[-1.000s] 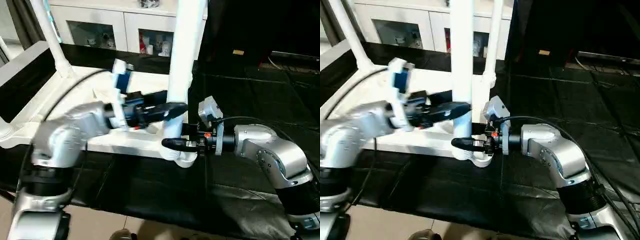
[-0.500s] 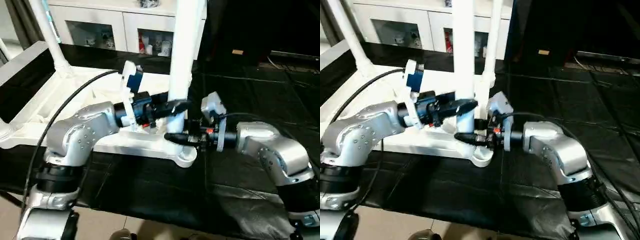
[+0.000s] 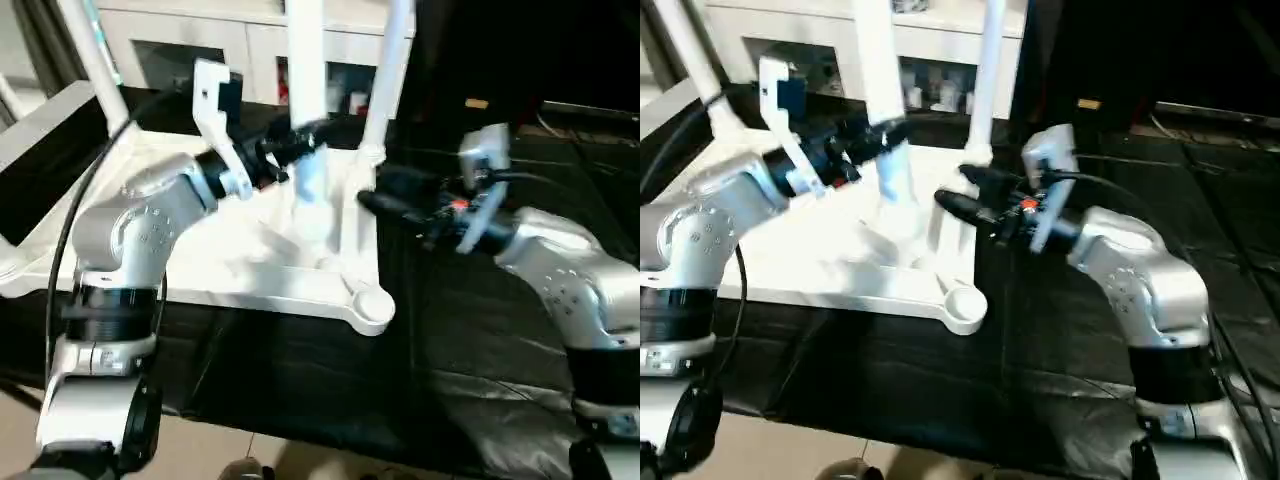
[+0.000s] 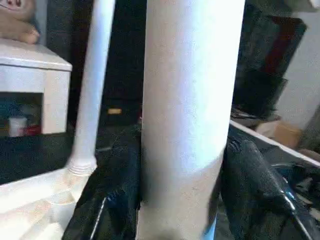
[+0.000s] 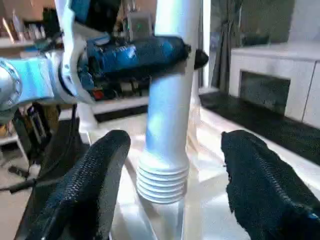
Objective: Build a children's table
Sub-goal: Pick table leg
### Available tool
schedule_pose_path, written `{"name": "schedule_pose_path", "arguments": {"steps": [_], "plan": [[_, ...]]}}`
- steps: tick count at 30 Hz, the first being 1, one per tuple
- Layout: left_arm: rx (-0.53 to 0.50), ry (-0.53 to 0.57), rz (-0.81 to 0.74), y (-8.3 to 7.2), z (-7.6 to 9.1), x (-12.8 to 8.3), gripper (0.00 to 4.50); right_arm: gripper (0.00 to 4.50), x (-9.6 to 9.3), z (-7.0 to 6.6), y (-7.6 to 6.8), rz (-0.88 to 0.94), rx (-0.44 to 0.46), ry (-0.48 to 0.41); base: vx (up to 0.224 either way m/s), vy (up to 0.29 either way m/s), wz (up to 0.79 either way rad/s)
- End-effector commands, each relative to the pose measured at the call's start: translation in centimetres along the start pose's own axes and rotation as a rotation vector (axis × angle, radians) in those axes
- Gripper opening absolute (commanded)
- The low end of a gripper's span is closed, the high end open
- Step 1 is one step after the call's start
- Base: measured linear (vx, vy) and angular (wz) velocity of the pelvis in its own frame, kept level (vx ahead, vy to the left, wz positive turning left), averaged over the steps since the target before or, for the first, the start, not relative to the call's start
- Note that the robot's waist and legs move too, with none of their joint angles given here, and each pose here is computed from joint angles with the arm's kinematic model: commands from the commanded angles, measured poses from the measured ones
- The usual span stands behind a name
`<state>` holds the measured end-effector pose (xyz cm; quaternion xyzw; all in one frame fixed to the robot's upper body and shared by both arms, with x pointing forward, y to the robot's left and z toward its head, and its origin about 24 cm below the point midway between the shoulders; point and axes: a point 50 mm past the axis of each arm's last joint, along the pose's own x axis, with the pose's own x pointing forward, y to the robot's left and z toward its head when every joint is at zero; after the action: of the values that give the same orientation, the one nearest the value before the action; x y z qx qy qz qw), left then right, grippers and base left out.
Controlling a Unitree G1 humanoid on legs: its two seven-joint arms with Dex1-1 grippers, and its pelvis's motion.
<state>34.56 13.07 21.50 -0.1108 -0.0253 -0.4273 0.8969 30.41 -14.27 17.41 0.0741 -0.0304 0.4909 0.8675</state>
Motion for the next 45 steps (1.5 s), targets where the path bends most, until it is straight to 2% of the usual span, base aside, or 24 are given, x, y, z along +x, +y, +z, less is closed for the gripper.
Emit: {"name": "schedule_pose_path", "arguments": {"steps": [1,6,7,8,15,17,19,23,26,30,39,45], "plan": [[0.024,-0.032,-0.006,-0.2,1.1,0.2,1.94,3.67,-0.4,0.6,-0.4,-0.048,-0.015,-0.013,0.0,0.0,0.0],[0.025,-0.039,-0.029,-0.5,1.3,0.4,1.94,4.02,-0.4,0.3,-0.5,-0.05,0.004,0.034,0.0,0.0,0.0],[0.028,-0.038,-0.044,-0.6,1.4,0.5,1.94,4.32,-0.3,0.2,-0.4,-0.036,0.01,0.053,0.0,0.0,0.0],[0.03,-0.035,-0.061,-0.8,1.4,0.6,1.94,4.37,-0.1,0.0,-0.4,-0.024,0.017,0.068,0.0,0.0,0.0],[0.035,-0.014,-0.137,-1.9,1.4,0.7,1.94,4.38,0.7,-0.4,-0.4,0.004,0.023,0.14,0.0,0.0,0.0],[-0.014,-0.016,-0.191,-2.7,1.5,1.0,1.94,4.38,1.4,-0.7,-0.6,0.009,0.036,0.192,0.0,0.0,0.0],[-0.027,-0.019,-0.197,-2.8,1.6,1.0,1.94,4.38,1.5,-0.7,-0.6,0.01,0.04,0.196,0.0,0.0,0.0],[-0.146,-0.032,-0.18,-2.5,1.6,1.3,1.94,4.38,1.8,-0.1,-0.7,0.021,0.109,0.168,0.0,0.0,0.0],[-0.177,-0.009,-0.151,-2.1,1.3,1.3,1.93,4.38,1.8,0.3,-0.7,0.037,0.186,0.143,0.0,0.0,0.0],[-0.218,0.055,-0.091,-1.7,0.3,1.3,1.93,4.38,1.6,0.9,-0.9,0.043,0.218,0.107,0.0,0.0,0.0],[-0.282,0.087,-0.052,-1.5,0.0,1.5,1.93,4.38,1.6,1.0,-1.0,0.028,0.248,0.111,0.0,0.0,0.0],[-0.279,0.1,-0.045,-1.6,-0.1,1.5,1.93,4.38,1.6,0.8,-1.1,0.019,0.248,0.129,0.0,0.0,0.0]]}}
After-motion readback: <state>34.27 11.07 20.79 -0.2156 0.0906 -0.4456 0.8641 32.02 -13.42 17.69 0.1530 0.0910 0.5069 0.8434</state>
